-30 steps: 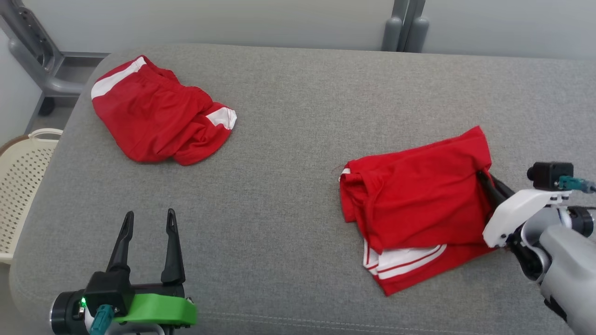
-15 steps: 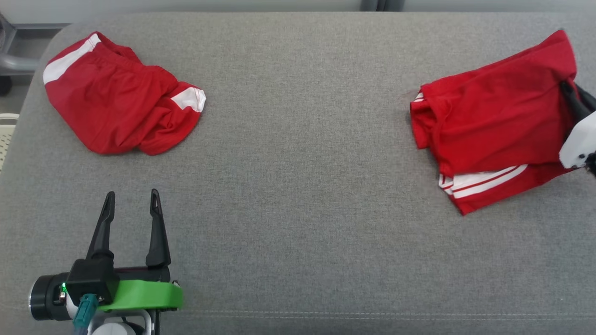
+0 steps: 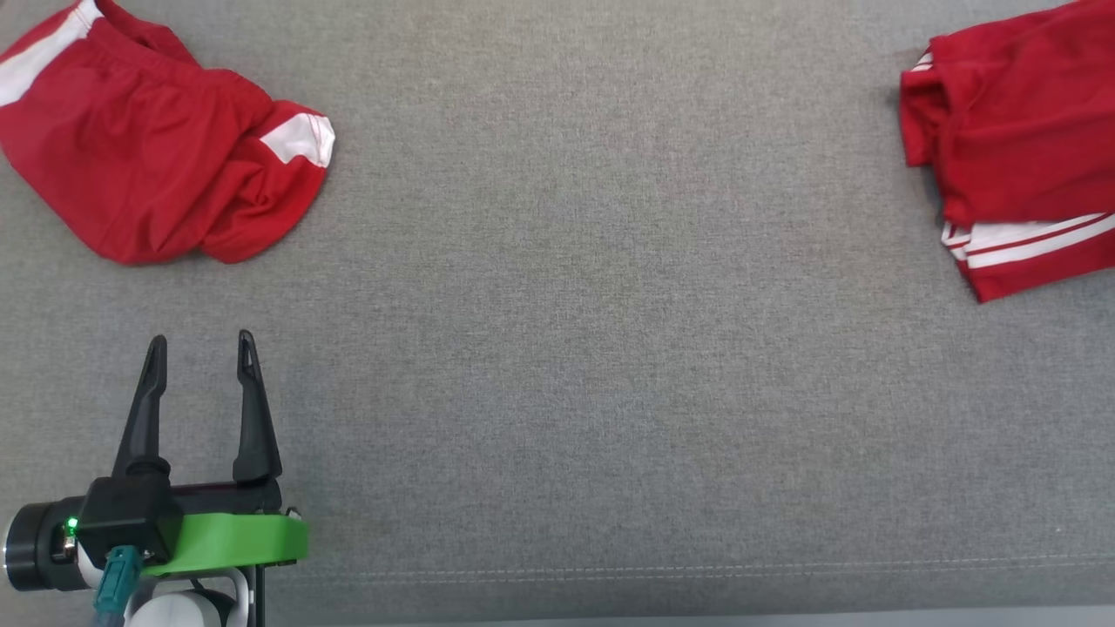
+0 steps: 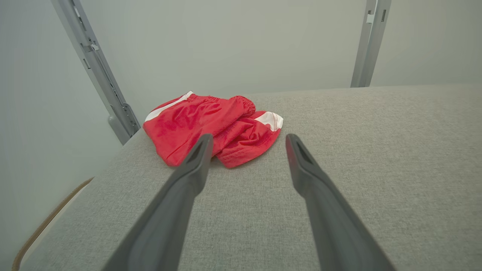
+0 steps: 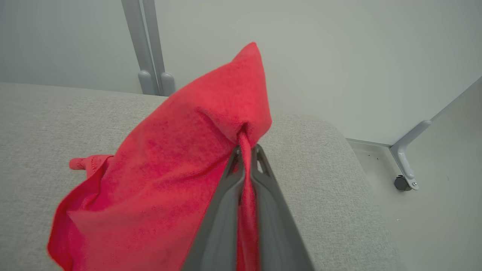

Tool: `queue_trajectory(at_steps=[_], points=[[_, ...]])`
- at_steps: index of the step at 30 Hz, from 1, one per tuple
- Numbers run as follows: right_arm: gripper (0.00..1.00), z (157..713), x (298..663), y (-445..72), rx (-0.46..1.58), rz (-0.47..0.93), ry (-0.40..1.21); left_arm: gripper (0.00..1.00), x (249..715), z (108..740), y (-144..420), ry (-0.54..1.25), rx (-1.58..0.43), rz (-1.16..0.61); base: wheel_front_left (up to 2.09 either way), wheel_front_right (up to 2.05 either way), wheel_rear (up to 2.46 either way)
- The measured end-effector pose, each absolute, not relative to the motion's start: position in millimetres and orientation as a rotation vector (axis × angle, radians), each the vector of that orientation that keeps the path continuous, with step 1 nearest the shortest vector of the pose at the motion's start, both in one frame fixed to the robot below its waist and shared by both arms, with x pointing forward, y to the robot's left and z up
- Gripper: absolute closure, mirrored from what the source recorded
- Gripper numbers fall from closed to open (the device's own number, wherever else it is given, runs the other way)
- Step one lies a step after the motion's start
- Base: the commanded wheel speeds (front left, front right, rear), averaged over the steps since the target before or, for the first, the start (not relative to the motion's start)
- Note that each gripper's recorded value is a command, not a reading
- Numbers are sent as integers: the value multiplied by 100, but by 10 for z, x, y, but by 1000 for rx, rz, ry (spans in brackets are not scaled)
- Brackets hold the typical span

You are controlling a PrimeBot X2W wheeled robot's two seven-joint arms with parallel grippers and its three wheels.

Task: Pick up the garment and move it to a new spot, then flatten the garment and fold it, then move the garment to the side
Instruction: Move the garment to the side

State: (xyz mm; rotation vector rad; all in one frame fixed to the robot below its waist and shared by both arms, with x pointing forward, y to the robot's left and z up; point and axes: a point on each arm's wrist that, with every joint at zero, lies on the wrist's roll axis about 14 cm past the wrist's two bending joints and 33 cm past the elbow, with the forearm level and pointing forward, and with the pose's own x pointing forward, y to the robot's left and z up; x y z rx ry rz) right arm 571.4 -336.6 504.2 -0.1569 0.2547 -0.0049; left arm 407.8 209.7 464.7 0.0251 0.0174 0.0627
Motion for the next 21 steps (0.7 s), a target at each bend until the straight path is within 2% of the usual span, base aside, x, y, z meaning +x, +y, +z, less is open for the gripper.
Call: queue_trajectory(at_steps=[12, 21], points=[[100, 5048, 5820, -3830, -252, -106, 297, 0, 4200, 4485, 2106, 50, 41, 57, 0, 0, 0], [100, 4941, 5874, -3895, -258, -128, 317, 0, 4212, 4431, 2159, 64, 50, 70, 0, 0, 0]])
